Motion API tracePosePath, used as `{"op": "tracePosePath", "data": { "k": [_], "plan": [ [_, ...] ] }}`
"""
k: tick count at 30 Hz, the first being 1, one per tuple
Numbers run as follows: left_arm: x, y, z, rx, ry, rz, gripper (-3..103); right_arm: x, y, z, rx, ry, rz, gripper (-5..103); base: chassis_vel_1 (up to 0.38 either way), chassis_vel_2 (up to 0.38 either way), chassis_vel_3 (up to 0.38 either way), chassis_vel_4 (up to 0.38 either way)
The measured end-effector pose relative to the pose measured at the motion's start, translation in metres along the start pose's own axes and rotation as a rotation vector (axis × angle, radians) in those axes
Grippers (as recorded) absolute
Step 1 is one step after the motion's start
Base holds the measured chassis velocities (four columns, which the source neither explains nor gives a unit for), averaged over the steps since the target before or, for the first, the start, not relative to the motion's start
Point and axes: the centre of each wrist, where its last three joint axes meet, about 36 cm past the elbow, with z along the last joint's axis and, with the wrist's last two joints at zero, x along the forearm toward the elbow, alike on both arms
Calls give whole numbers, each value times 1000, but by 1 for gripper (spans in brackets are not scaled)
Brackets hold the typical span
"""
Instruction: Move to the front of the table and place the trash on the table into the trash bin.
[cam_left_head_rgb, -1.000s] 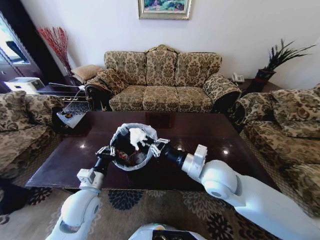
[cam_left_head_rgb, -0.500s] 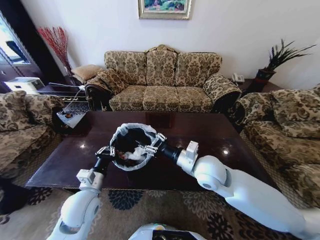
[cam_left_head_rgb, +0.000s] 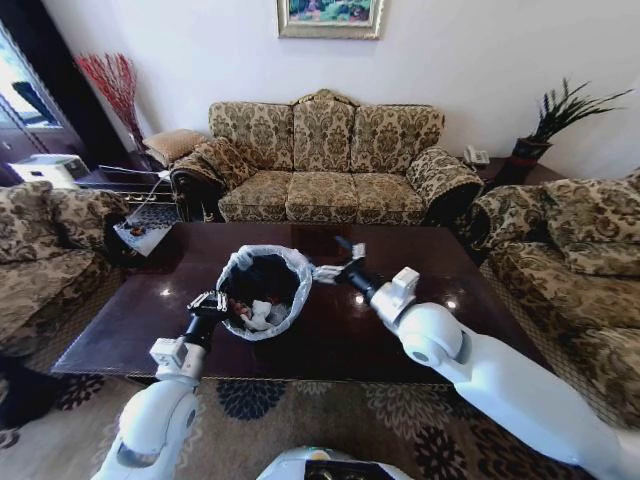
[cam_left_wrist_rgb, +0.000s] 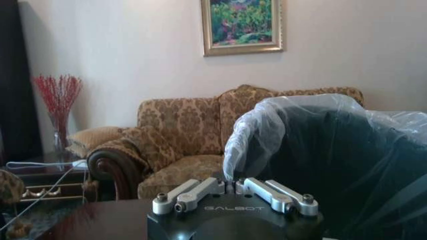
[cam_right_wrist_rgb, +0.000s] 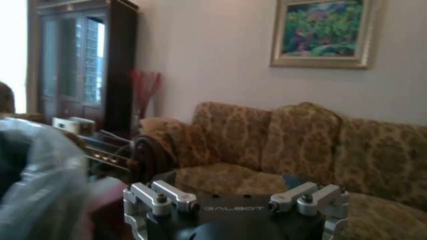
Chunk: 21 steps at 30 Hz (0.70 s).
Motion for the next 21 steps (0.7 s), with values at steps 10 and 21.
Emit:
{"op": "tracePosePath", "data": {
  "k": [10,21],
  "plan": [
    [0,1,-2,2,-1,-5,3,57,-56,67,-104,164,289,100,0,0,0,0],
    [0,0,3,9,12,-8,3,93,-63,178,-204,339,409,100,0,0,0,0]
  ]
}}
